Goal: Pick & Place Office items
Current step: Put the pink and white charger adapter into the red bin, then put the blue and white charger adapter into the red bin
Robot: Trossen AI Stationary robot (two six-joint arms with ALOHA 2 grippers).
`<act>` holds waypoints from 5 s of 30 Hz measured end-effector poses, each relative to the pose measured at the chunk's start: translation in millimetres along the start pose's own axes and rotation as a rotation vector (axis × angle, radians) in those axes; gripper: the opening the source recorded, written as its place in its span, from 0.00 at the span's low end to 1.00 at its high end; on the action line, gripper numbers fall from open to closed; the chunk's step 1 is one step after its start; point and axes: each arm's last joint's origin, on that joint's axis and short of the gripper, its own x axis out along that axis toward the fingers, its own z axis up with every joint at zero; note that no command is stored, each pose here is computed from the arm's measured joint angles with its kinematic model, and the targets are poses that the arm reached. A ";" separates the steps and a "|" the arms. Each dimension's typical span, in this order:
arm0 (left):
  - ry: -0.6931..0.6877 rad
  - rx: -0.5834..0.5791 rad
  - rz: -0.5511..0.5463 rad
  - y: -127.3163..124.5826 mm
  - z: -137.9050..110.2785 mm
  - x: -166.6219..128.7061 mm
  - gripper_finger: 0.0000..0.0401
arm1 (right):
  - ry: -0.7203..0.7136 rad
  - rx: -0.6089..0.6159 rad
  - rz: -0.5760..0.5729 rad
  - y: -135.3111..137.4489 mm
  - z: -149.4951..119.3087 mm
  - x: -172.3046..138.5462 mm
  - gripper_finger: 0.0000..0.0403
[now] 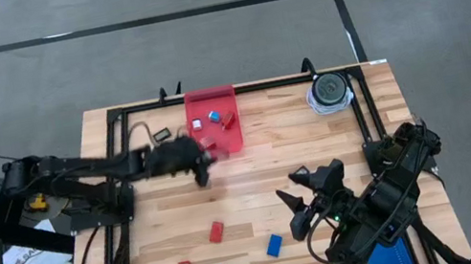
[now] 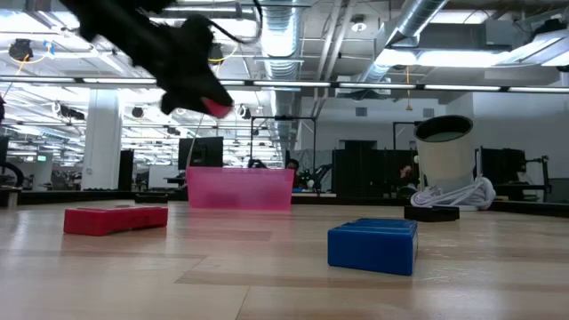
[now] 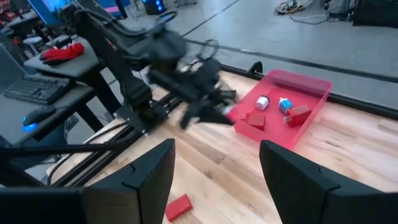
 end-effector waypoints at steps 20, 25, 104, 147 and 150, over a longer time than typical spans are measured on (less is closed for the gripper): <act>0.302 0.028 0.200 120.1 43.0 115.0 0.32 | -0.042 0.057 -0.028 -1.7 4.8 8.4 0.56; 0.333 0.083 0.226 121.9 40.4 114.8 0.32 | -0.039 0.064 -0.026 -1.3 4.7 8.3 0.56; 0.531 -0.176 -0.186 -197.6 -136.9 -36.2 0.68 | -0.020 0.102 0.166 12.1 -18.0 -48.1 0.56; 0.505 -0.018 -0.039 -206.2 -116.0 -20.9 0.34 | -0.087 0.094 0.227 19.7 -20.4 -65.2 0.56; 0.393 -0.001 -0.063 -196.6 -82.0 -26.1 0.34 | -0.100 0.082 0.222 19.3 -20.1 -65.1 0.56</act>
